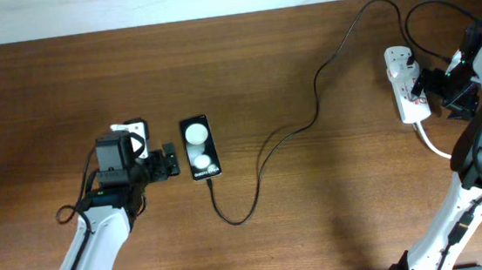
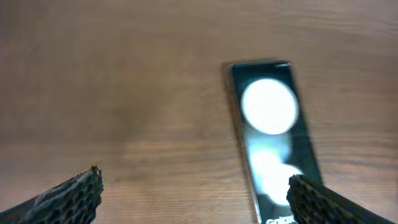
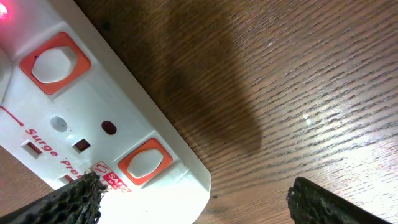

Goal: Plug charger to phone and switch on socket

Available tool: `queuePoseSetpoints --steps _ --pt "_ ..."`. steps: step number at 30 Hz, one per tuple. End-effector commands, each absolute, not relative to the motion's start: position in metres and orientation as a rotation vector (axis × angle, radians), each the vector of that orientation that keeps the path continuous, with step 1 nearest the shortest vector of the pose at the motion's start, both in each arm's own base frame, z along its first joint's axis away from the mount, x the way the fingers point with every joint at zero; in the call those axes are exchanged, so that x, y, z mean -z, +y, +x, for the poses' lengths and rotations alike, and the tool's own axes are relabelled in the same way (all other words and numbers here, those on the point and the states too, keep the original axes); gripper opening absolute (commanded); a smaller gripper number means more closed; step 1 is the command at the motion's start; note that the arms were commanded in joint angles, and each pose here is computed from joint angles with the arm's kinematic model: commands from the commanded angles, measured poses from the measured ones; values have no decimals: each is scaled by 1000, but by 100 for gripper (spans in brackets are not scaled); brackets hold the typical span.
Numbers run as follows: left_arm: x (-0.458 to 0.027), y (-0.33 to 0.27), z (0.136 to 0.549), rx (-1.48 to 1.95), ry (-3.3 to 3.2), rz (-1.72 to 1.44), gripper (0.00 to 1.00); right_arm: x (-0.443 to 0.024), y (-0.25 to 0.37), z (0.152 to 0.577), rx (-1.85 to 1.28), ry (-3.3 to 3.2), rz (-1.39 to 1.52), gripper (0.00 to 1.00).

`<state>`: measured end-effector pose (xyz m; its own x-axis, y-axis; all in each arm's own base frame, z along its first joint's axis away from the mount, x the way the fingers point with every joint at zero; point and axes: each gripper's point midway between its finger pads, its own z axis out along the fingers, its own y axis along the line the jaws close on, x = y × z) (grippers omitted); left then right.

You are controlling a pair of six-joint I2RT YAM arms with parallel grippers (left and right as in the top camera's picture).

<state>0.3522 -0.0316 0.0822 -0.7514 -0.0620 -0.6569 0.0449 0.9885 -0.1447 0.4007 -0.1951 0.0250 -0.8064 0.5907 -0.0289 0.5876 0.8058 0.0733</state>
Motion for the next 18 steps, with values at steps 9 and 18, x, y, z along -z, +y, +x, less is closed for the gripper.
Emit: queuePoseSetpoints --steps 9,18 --pt "-88 -49 343 236 2183 211 99 -36 -203 404 -54 2912 948 99" --pt "-74 -48 317 234 2124 205 99 -36 -203 404 -54 2912 948 99"
